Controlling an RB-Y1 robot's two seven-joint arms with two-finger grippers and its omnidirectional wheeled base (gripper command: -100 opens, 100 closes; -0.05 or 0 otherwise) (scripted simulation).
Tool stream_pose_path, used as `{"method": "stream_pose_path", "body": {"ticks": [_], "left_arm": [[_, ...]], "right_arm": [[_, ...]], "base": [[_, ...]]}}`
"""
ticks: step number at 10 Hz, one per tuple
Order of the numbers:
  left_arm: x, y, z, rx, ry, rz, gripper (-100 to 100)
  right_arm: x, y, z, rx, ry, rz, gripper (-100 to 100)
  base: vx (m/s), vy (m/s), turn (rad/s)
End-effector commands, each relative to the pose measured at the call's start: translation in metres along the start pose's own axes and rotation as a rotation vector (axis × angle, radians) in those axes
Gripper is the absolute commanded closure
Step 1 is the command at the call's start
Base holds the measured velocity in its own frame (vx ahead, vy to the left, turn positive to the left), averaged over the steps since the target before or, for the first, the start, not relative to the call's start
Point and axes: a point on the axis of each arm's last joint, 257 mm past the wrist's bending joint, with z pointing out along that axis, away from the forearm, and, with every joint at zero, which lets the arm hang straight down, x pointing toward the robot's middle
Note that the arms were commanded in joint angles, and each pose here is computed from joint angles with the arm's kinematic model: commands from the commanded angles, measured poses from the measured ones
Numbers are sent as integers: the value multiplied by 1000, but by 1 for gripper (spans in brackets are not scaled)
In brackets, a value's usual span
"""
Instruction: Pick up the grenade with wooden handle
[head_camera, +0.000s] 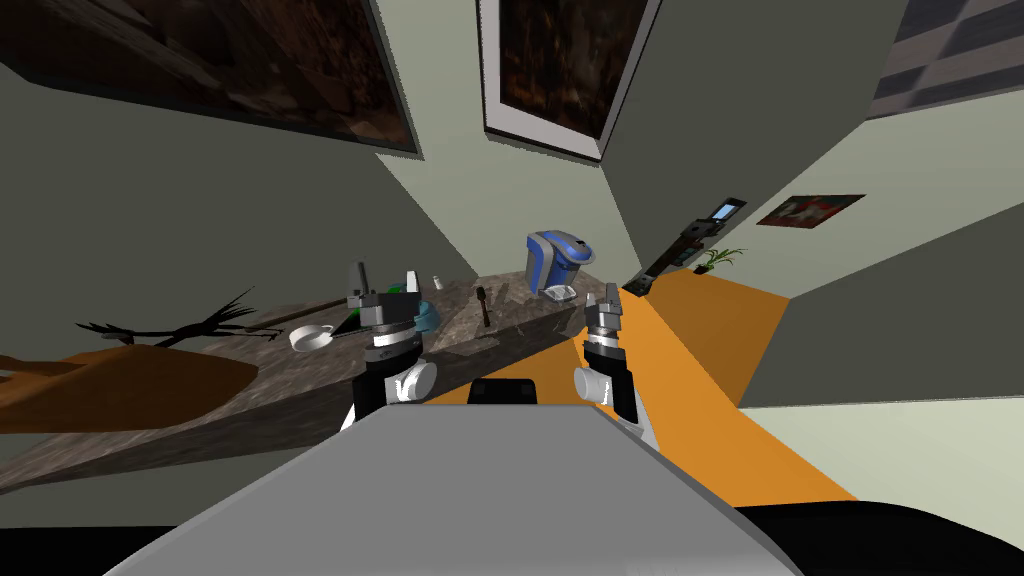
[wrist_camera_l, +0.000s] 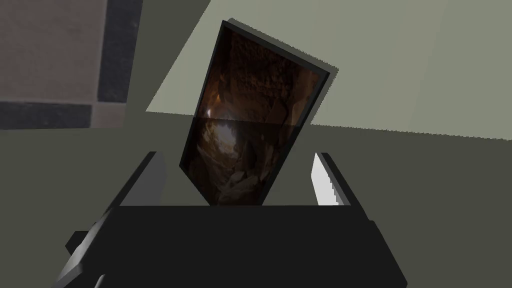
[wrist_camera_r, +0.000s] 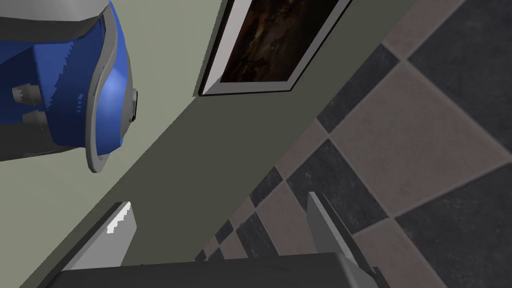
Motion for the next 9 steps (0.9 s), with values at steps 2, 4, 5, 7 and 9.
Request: {"method": "stream_pose_path", "body": {"ticks": [2, 4, 5, 7, 9], "left_arm": [[7, 19, -1, -56, 61, -25, -100], [10, 30, -2, -91, 95, -39, -100], [11, 43, -3, -130, 116, -61, -100], [12, 58, -4, -175, 137, -84, -100], [11, 90, -8, -272, 162, -141, -100]], "right_arm": [[0, 0, 0, 0, 0, 0, 0], [0, 0, 0, 0, 0, 0, 0], [0, 0, 0, 0, 0, 0, 0], [0, 0, 0, 0, 0, 0, 0], [0, 0, 0, 0, 0, 0, 0]], "base": [[17, -48, -5], [8, -50, 0], [16, -76, -3], [28, -107, 1], [25, -115, -6]]}}
